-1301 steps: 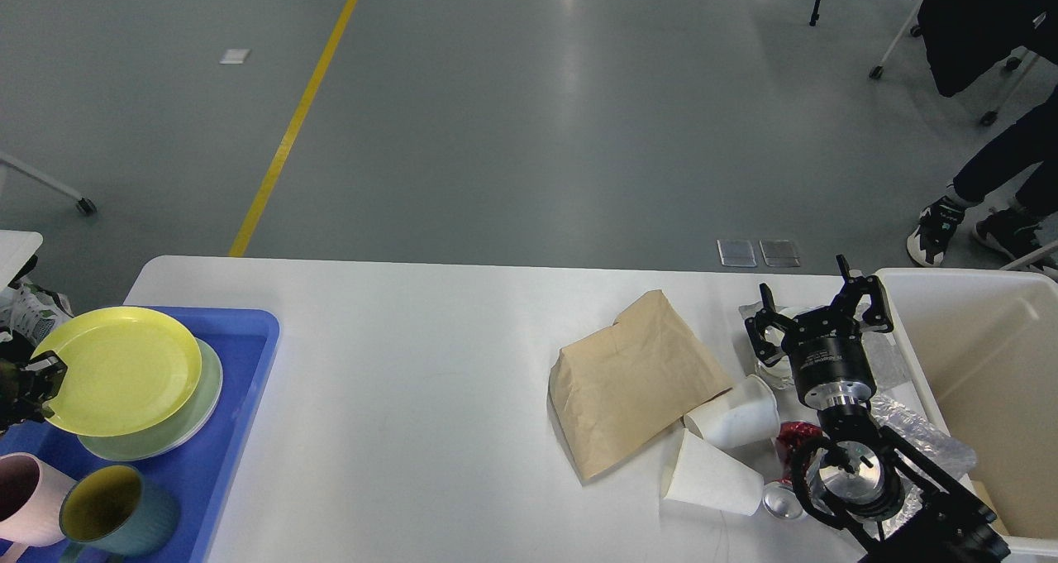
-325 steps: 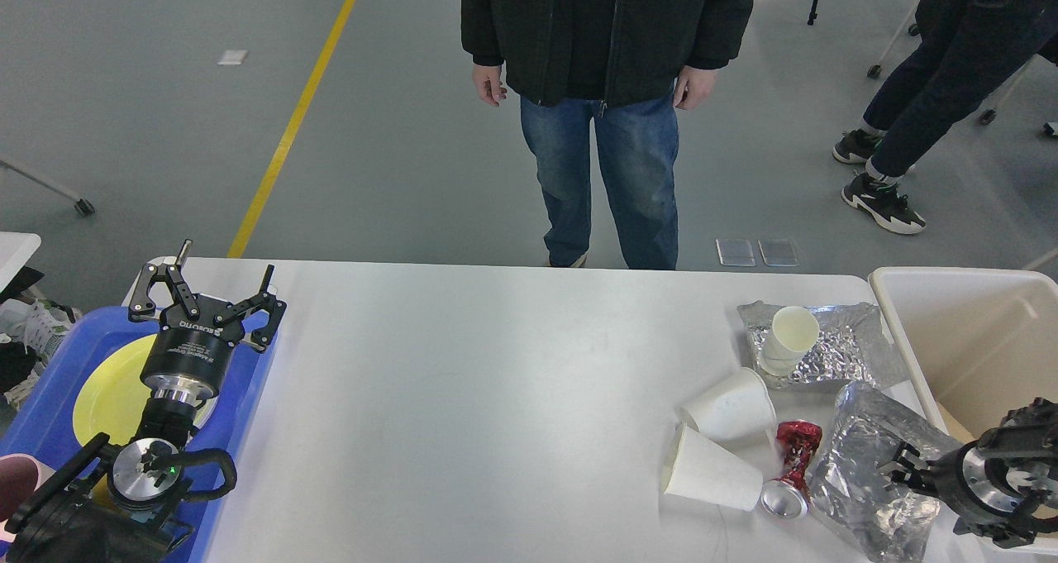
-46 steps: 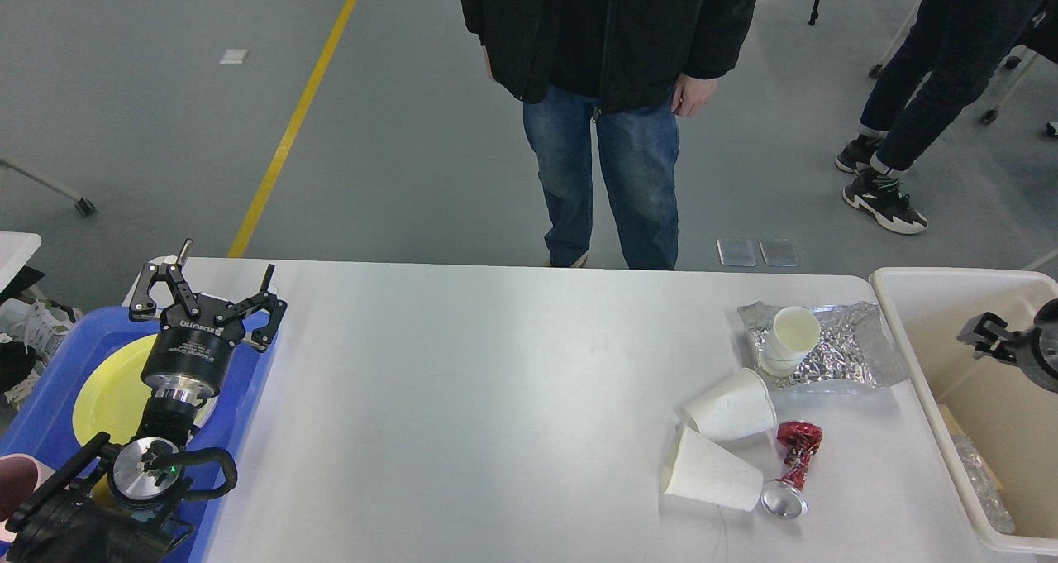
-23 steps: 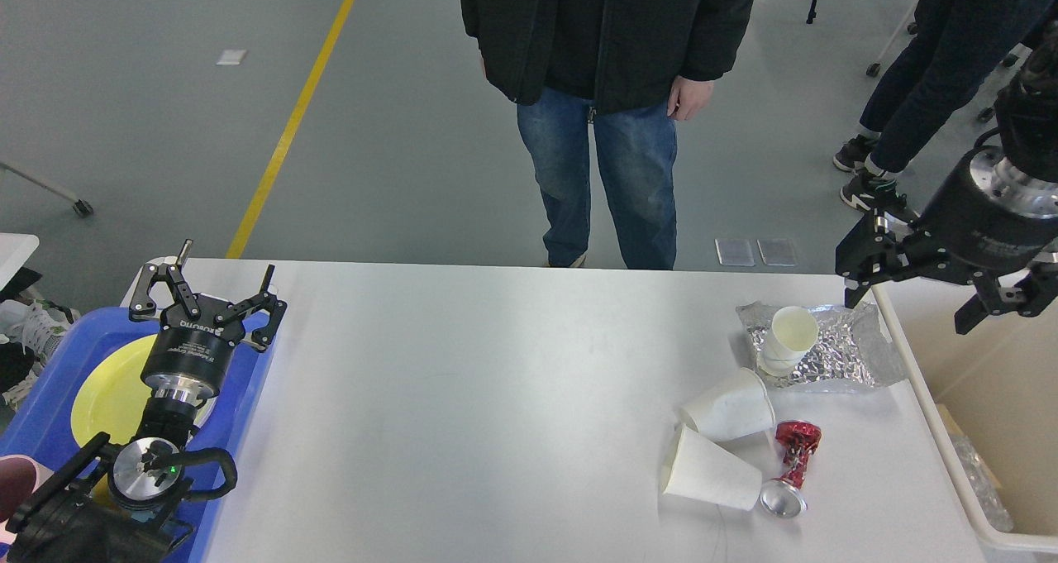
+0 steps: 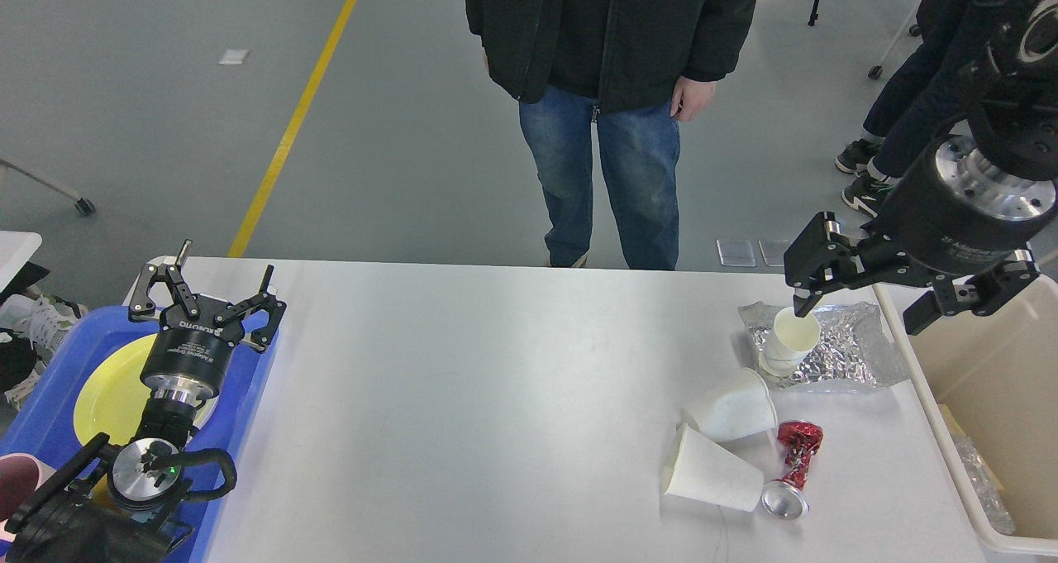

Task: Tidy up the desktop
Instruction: 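Lower the right gripper onto the white cup on the foil sheet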

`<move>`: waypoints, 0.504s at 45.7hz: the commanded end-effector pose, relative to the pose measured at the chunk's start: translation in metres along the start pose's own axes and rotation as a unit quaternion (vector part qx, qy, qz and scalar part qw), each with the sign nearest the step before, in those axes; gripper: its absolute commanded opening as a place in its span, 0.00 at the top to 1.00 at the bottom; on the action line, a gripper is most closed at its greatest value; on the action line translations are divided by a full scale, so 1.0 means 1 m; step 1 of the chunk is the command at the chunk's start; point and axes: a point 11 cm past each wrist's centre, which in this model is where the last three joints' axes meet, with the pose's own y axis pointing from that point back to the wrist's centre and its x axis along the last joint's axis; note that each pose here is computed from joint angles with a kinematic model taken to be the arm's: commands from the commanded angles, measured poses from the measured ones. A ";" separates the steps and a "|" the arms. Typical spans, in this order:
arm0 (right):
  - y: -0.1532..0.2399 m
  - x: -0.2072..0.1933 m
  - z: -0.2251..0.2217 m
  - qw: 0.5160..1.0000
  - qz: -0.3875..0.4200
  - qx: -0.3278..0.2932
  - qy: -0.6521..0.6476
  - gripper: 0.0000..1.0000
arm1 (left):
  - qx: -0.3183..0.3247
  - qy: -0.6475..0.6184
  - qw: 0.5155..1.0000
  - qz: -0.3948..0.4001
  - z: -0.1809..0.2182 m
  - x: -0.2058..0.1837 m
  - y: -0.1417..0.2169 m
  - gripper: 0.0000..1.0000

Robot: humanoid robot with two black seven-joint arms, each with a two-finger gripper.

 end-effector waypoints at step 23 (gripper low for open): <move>-0.191 0.047 0.120 0.911 0.055 0.042 -0.406 0.20 | 0.000 0.000 1.000 -0.001 0.000 0.000 0.000 0.04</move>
